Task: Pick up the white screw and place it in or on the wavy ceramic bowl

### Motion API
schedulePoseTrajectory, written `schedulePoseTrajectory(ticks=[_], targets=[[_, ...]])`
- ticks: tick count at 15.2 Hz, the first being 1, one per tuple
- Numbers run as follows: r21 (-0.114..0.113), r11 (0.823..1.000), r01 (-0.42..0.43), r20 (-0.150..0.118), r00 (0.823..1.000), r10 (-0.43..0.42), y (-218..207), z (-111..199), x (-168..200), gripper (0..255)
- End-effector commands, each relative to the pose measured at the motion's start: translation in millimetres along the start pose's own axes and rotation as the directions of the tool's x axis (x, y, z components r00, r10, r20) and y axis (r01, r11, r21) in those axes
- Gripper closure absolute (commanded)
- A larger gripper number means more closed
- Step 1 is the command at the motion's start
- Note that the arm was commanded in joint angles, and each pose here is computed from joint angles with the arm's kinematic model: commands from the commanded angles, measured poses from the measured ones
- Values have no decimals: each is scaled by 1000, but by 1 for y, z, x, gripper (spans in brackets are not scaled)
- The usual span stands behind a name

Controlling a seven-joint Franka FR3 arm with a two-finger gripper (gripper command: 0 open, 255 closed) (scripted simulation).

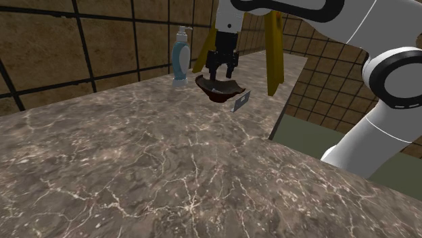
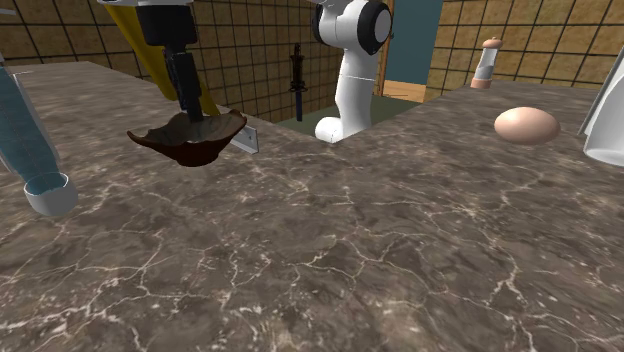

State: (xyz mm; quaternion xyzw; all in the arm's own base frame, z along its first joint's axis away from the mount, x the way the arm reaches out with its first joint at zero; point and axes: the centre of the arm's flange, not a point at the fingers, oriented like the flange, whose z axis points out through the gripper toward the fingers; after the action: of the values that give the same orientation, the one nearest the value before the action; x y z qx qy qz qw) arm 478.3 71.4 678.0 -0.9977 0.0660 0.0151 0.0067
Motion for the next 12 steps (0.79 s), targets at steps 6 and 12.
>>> schedulePoseTrajectory(ticks=[6, 12], targets=[[0, 1000, 0, 0, 1000, 0, 0, -50, 0, 0], [0, 1000, 0, 0, 1000, 0, 0, -50, 0, 0]])
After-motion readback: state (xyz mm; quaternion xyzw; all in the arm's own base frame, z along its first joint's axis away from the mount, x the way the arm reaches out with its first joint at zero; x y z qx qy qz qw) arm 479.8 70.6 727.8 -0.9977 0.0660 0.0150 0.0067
